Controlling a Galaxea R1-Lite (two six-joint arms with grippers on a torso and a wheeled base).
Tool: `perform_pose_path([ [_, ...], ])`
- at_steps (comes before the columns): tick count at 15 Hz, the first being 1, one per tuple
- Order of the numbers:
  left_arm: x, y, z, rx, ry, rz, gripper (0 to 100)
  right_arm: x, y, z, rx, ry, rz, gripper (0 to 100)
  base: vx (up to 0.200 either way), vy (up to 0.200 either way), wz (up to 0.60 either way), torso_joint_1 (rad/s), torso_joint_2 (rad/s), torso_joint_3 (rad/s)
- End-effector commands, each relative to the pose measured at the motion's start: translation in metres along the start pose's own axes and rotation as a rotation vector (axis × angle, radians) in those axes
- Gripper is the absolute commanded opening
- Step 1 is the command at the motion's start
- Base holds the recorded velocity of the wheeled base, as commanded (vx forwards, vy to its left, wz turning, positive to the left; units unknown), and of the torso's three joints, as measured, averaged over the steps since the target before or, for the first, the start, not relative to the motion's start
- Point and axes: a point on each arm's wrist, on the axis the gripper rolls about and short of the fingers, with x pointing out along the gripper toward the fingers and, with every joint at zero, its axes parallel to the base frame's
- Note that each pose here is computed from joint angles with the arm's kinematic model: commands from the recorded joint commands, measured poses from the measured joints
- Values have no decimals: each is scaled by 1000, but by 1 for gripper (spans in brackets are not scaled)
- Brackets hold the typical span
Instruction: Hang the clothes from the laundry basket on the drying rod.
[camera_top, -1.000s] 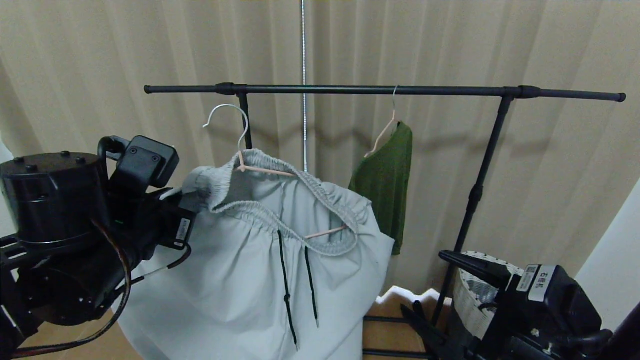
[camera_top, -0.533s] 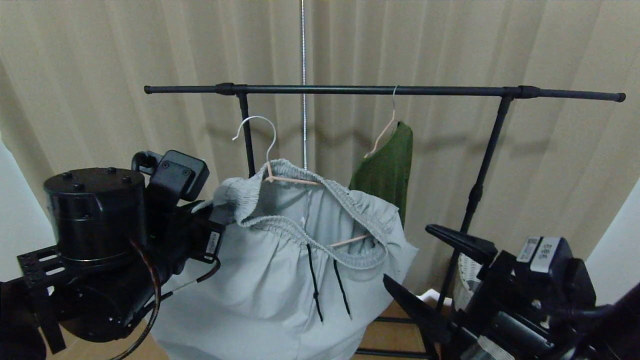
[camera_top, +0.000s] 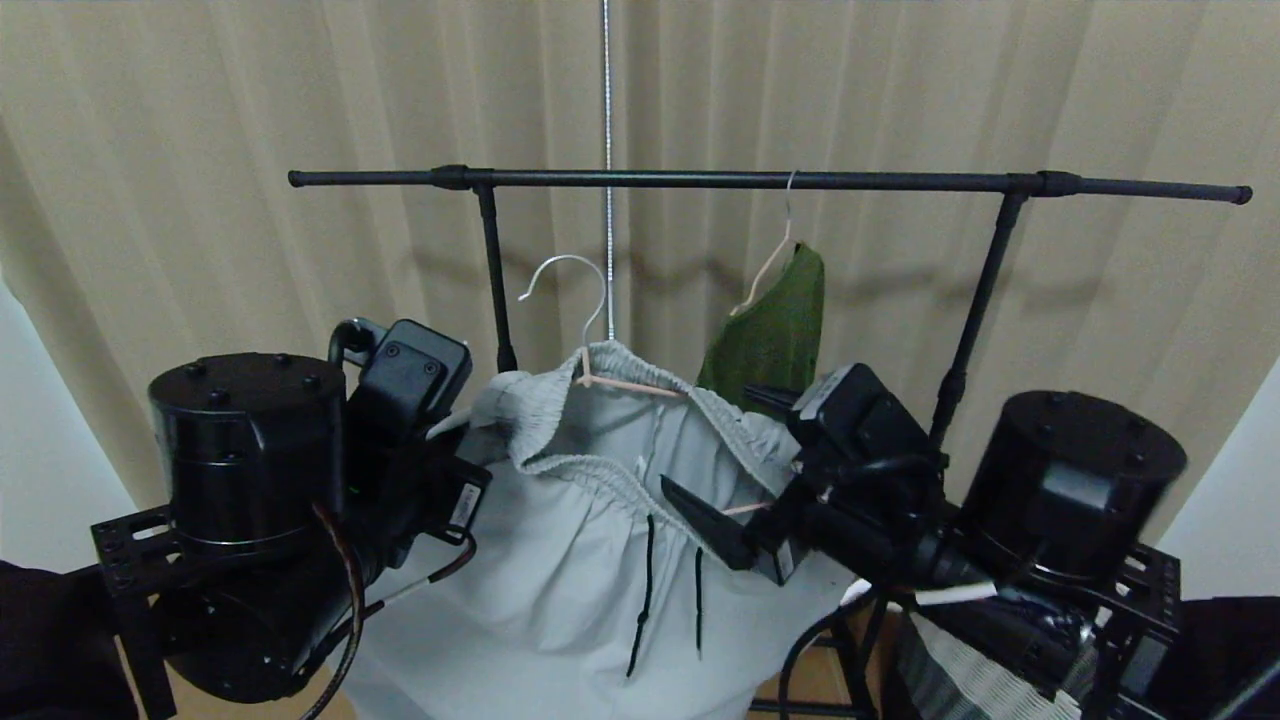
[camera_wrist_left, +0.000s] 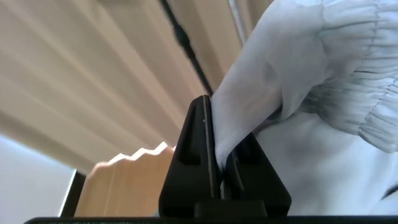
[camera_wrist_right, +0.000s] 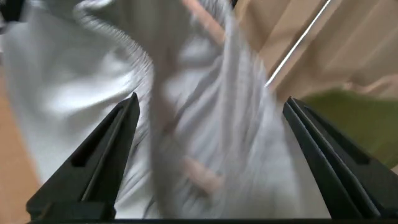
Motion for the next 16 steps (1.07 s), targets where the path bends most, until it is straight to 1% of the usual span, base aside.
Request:
perform_pose_path([
  [1,-2,-1,-3,24,6,-3,0,24,-25,11,-71,9,-83,100,0,0,0,0,0,0],
  [3,-4,0,-5,36,9,-6,0,32,-42,23,-122,7,-142,100,0,0,0,0,0,0],
  [4,-5,0,-6,36,10,-6,0,33,-46,24,-130,34,-145,100,0,0,0,0,0,0],
  [6,-9,4,-3,24,-8,0,0,32,-49,20,-146,93,-137,100,0,0,0,0,0,0],
  [7,-12,7,-1,18,-19,3,0,33,-54,18,-148,108,-149,100,0,0,0,0,0,0],
  [9,-12,8,1,17,-28,5,0,34,-53,14,-157,136,-134,100,0,0,0,0,0,0],
  [11,-11,7,2,16,-29,5,0,35,-42,17,-161,123,-102,100,0,0,0,0,0,0],
  [16,-10,7,3,14,-30,3,0,37,-29,19,-165,115,-65,100,0,0,0,0,0,0],
])
